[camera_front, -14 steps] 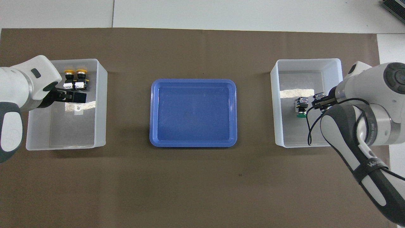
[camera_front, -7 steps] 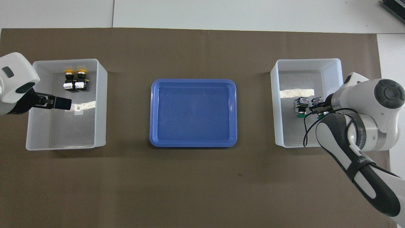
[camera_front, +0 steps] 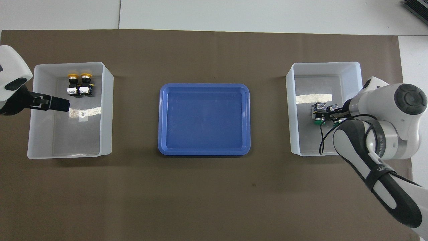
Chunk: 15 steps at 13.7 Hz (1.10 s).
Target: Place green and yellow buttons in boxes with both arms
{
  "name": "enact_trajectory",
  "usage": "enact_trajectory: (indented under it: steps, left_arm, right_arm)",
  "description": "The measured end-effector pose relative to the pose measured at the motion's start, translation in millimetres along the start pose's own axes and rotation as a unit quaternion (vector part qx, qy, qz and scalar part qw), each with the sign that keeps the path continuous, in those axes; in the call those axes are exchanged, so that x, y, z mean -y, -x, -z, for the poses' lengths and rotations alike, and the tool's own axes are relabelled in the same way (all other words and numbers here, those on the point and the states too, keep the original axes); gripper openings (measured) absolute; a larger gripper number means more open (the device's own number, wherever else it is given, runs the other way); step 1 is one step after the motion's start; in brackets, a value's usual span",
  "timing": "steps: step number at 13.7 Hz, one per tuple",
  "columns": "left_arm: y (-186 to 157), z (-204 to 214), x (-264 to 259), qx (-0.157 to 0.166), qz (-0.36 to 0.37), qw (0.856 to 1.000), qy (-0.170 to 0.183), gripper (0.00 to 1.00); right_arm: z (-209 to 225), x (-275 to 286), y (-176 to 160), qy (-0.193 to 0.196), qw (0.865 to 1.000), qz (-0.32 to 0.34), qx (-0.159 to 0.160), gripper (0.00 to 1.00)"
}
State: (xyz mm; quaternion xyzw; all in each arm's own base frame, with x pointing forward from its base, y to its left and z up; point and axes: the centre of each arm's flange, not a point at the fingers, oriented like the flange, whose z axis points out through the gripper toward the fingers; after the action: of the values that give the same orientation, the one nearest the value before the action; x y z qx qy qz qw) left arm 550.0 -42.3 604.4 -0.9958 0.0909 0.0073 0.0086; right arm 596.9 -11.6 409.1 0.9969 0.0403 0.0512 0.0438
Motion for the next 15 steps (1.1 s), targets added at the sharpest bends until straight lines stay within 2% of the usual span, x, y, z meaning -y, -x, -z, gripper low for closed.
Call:
enact_trajectory:
  steps: [3, 7, 11, 15]
  left_arm:
    - [3, 2, 6, 0.001, 0.007, 1.000, 0.000, 1.00]
    - [5, 4, 13, 0.000, 0.013, 1.000, 0.000, 1.00]
    - [8, 7, 20, -0.003, 0.020, 1.000, 0.000, 1.00]
    - [7, 9, 20, -0.010, 0.021, 1.000, -0.001, 1.00]
  right_arm:
    - [65, 0, -3, 0.004, 0.997, -0.071, -0.004, 1.00]
    - [130, -9, 6, -0.005, 0.992, -0.126, 0.004, 1.00]
    - [191, -29, 12, -0.016, 0.988, -0.150, 0.016, 1.00]
    - [221, -50, 25, -0.015, 0.985, -0.167, 0.041, 1.00]
